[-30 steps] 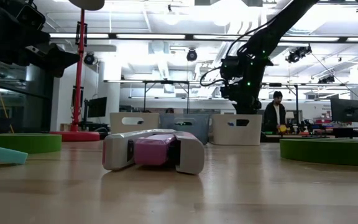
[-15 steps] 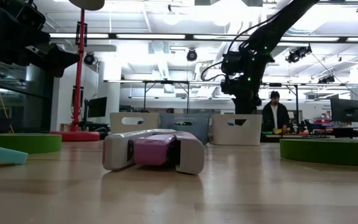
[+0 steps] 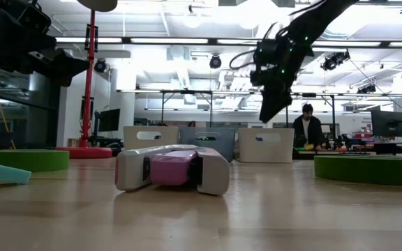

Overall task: Pick and place Stapler, Stapler remover, tape
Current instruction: Put the light blue staple into the right white bin

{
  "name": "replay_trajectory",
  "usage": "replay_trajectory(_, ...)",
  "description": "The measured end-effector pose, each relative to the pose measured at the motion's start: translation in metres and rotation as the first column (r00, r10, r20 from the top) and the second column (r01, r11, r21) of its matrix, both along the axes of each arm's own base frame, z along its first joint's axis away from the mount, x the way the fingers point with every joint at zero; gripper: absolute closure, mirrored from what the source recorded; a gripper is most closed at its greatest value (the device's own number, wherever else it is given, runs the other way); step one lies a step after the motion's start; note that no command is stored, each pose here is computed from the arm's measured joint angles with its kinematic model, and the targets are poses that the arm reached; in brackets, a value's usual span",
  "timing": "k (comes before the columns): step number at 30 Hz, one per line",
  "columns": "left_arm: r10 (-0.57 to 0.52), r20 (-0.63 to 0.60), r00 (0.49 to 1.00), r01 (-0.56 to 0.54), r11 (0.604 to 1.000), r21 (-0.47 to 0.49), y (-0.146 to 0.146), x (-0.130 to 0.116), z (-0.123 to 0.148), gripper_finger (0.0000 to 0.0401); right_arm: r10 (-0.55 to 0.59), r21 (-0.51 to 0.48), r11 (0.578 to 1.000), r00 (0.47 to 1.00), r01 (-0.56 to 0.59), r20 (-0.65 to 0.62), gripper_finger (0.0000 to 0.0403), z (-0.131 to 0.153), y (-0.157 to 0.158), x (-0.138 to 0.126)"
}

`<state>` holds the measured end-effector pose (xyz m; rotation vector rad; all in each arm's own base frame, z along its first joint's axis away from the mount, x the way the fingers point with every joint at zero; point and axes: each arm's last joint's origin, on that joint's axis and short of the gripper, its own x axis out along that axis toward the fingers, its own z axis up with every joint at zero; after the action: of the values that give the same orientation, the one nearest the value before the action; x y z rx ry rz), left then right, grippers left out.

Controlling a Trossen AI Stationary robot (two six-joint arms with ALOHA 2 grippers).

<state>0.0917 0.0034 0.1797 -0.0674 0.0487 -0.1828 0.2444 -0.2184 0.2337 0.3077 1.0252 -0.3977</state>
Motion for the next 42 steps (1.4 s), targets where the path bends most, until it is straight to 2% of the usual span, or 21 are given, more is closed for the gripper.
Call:
replay_trajectory(14,0.004,0.000,1.000,-0.004,1.000,0.000,0.000,0.000,0.000,0.0045,0.023,-0.139,0.990,0.992,-0.006,0.121,0.0231,0.057,0.023,-0.025)
replay_trajectory(20,0.089,0.002,0.996,-0.089,0.996,-0.019,0.003,0.000,0.001,0.0045,-0.017,-0.162,0.986,0.983,0.046,0.182,0.0231,0.076,0.032,-0.035)
replay_trajectory(28,0.251,0.002,0.968,-0.251,0.968,-0.011,0.007,0.000,0.001,0.0045,-0.030,-0.177,0.982,0.974,0.071,0.223,0.0231,0.089,0.040,-0.044)
replay_trajectory(35,0.258,0.003,0.966,-0.258,0.966,-0.011,0.008,0.000,0.001,0.0045,-0.034,-0.184,0.980,0.974,0.076,0.223,0.0231,0.095,0.046,-0.050)
replay_trajectory(42,0.259,0.002,0.966,-0.259,0.966,-0.011,0.008,0.000,0.001,0.0045,-0.074,-0.144,0.984,0.971,0.108,0.227,0.0231,0.102,0.057,-0.062)
